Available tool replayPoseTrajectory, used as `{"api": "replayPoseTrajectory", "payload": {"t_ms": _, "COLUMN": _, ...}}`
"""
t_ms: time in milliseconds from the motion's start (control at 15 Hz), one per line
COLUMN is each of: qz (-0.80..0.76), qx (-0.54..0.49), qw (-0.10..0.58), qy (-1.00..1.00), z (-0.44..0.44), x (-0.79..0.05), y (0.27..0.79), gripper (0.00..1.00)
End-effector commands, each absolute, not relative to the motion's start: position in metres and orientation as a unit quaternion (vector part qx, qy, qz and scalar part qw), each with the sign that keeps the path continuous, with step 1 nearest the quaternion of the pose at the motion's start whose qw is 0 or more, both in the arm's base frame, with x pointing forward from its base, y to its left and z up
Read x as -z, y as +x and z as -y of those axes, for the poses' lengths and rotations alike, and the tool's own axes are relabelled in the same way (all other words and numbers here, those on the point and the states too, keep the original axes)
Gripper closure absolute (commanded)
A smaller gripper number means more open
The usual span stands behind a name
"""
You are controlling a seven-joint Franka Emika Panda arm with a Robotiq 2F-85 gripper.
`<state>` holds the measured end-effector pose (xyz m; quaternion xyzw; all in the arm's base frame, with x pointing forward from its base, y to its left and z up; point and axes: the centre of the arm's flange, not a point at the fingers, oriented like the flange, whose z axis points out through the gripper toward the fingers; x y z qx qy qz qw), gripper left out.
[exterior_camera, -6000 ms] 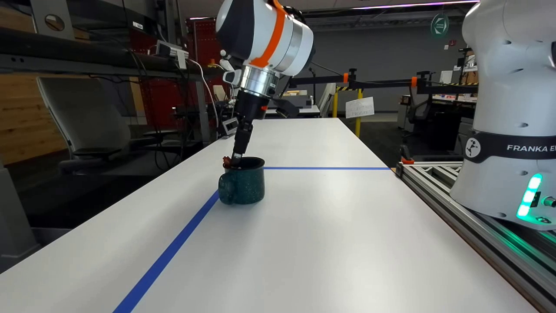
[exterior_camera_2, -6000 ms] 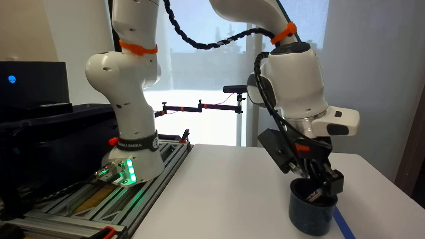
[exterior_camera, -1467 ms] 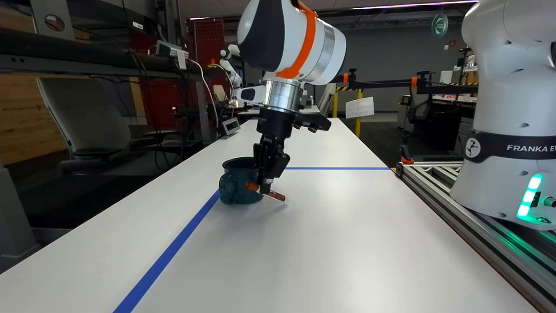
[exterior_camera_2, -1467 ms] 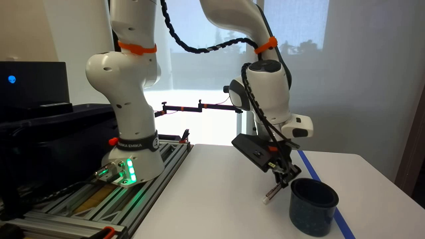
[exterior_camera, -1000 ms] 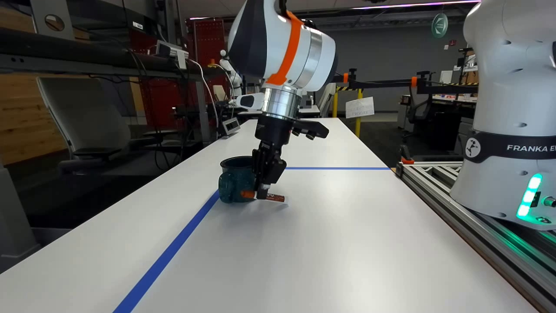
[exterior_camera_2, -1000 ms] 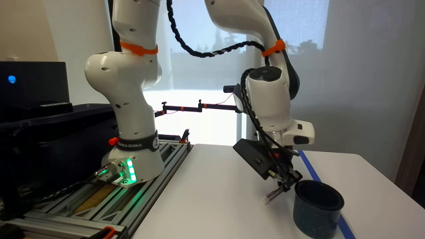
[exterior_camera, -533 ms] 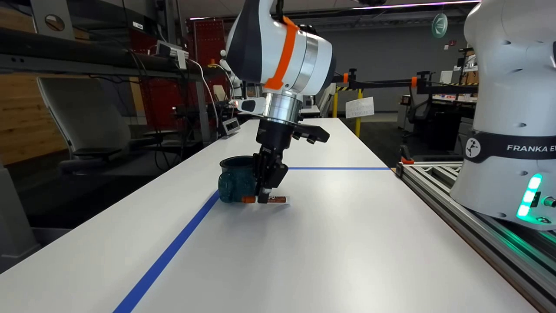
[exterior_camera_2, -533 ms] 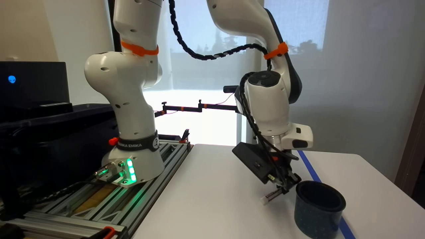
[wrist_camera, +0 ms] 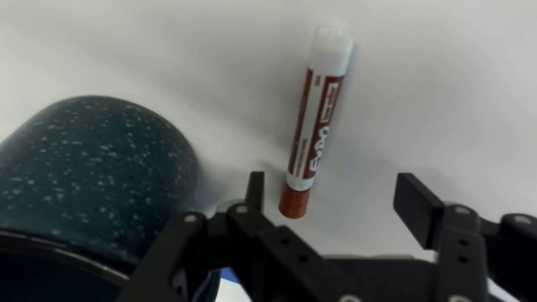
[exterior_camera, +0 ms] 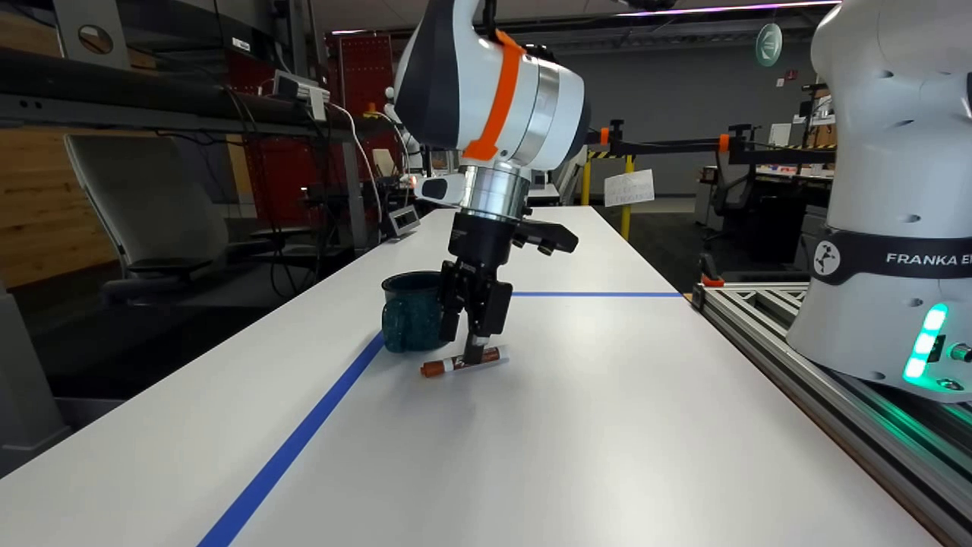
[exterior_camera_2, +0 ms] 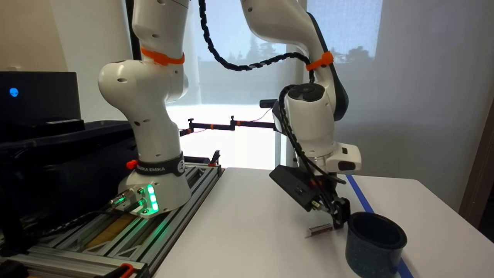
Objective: Remove the marker from the cup
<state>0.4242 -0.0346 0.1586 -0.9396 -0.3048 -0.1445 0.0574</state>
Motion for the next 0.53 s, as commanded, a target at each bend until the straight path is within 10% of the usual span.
{"api": "replayPoseTrajectory", "payload": {"t_ms": 0, "qz": 0.312, "qx": 0.153, "qw": 0.040, "qy": -0.937, "z": 0.022, "x": -0.183, "y": 0.417, "gripper": 0.00}}
{"api": "replayPoseTrajectory", "payload": {"t_ms": 467, "qz": 0.273, "qx": 0.139, "qw": 0.011, "qy": -0.952, "z": 0.011, "x": -0.217, "y": 0.423, "gripper": 0.00}}
